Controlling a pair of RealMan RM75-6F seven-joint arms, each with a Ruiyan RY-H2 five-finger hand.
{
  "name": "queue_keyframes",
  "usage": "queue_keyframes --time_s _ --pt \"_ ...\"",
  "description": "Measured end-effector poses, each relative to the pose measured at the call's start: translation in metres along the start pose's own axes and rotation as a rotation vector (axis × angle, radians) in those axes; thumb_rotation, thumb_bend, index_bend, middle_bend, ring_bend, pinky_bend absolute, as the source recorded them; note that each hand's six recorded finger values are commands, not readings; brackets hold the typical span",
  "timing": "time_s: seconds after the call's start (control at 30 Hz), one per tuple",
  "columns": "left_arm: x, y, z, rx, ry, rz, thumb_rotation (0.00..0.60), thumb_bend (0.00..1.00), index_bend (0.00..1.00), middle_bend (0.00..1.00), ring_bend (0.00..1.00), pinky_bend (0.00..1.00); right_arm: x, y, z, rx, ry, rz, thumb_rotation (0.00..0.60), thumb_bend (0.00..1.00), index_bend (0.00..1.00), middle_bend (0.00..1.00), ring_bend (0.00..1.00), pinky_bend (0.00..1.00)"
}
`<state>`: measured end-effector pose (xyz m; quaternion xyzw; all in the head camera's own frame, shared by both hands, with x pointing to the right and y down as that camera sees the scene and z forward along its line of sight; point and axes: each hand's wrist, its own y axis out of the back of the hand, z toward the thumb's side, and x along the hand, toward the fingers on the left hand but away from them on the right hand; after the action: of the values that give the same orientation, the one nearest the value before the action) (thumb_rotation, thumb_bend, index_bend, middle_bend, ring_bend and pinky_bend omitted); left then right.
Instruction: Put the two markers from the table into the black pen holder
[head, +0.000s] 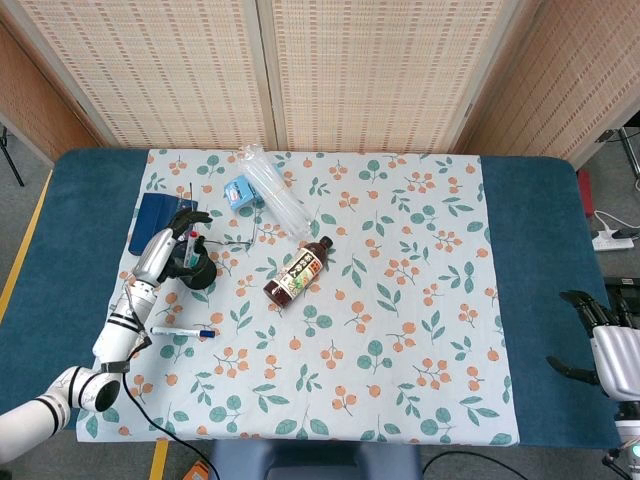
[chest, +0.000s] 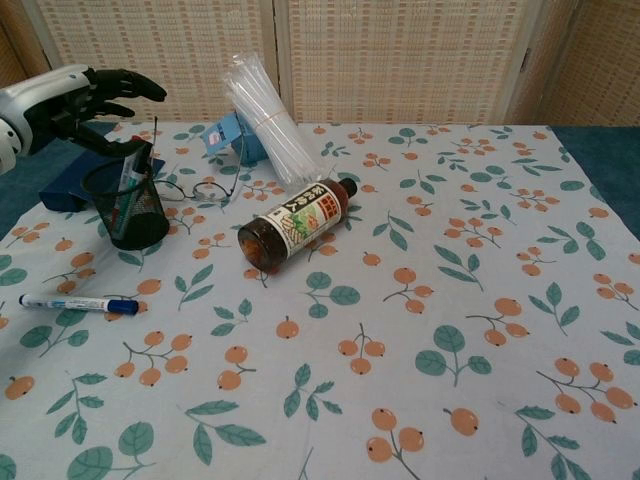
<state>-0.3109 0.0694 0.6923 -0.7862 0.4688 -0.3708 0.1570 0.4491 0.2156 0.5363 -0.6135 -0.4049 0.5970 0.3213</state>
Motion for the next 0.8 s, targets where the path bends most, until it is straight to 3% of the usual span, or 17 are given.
queue_keyframes --time_s 0.23,0.4,0.47,0.57,0.8 --pt "-0.053 -0.015 0.025 0.317 -0.052 0.057 0.600 0.34 0.38 0.37 0.13 0.13 0.002 0.000 0.004 -0.013 0.020 -0.001 0.600 0.00 0.20 0.16 0.25 0.02" --pt "-0.126 -0.027 0.023 0.524 0.023 0.169 0.600 0.34 0.38 0.42 0.16 0.14 0.003 0.001 0.008 -0.015 0.038 0.000 0.600 0.00 0.20 0.16 0.25 0.02" --pt "-0.160 -0.039 0.017 0.553 0.090 0.181 0.600 0.34 0.38 0.43 0.17 0.14 0.004 0.001 0.008 -0.017 0.043 -0.001 0.600 0.00 0.20 0.16 0.25 0.02" --pt "-0.184 -0.058 0.011 0.556 0.142 0.163 0.600 0.34 0.40 0.45 0.18 0.15 0.005 0.001 0.009 -0.019 0.048 0.001 0.600 0.00 0.20 0.16 0.25 0.02" --pt "-0.171 -0.102 0.001 0.551 0.162 0.083 0.600 0.34 0.40 0.45 0.19 0.16 0.005 0.003 0.008 -0.021 0.044 -0.005 0.600 0.00 0.20 0.16 0.25 0.02"
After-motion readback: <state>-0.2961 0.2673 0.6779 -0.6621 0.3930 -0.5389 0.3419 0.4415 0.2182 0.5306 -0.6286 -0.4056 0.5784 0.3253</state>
